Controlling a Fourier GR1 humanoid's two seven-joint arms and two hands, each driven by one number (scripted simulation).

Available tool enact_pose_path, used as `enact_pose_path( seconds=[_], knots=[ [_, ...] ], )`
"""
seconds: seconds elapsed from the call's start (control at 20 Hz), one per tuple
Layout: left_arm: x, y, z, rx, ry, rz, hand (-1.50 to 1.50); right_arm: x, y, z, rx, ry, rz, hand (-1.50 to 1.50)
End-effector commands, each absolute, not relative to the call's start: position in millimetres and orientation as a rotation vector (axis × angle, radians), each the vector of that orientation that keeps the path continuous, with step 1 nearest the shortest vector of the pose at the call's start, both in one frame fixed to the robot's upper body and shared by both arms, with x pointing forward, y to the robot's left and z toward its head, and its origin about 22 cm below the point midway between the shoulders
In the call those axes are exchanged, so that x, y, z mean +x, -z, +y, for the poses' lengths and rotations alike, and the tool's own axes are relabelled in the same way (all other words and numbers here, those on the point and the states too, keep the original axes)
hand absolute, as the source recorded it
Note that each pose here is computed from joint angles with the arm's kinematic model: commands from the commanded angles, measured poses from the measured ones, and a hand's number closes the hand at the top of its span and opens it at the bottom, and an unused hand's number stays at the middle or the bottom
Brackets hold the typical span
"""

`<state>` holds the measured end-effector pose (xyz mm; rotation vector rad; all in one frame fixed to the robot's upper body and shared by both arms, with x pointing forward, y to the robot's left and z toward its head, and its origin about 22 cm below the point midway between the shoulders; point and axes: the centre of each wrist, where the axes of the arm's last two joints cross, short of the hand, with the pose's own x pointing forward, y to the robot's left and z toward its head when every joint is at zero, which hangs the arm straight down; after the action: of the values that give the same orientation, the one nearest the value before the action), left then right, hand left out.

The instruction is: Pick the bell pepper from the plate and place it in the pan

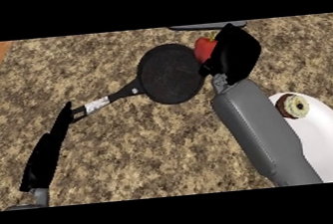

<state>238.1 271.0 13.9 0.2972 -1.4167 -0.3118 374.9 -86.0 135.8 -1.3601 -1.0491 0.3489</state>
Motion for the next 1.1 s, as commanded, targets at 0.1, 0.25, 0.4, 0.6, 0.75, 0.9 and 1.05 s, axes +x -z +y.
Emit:
enact_pose_path(
  seconds=[0.1, 0.25, 0.4, 0.6, 0.75, 0.9, 1.05],
  knots=[
    [243, -22, 258, 0.263, 0.343, -1.443, 0.0, 408, -104, -92, -1.264, -0.208, -0.866, 1.5],
    [242, -12, 270, 0.291, 0.33, -1.43, 0.0, 424, -98, -92, -1.212, -0.351, -0.821, 1.5],
    [242, -20, 255, 0.267, 0.366, -1.467, 0.0, 418, -90, -121, -0.99, 0.003, -0.843, 1.5],
    [246, -19, 250, 0.252, 0.35, -1.46, 0.0, 426, -87, -127, -0.87, 0.119, -0.863, -1.5],
    [243, -17, 251, 0.268, 0.355, -1.44, 0.0, 427, -85, -125, -0.901, 0.209, -1.027, -1.5],
    [245, -11, 240, 0.233, 0.367, -1.436, 0.0, 431, -87, -116, -0.978, 0.278, -1.129, -1.5],
    [244, -15, 254, 0.26, 0.359, -1.432, 0.0, 430, -83, -119, -1.022, 0.421, -1.213, -1.5]
  ],
)
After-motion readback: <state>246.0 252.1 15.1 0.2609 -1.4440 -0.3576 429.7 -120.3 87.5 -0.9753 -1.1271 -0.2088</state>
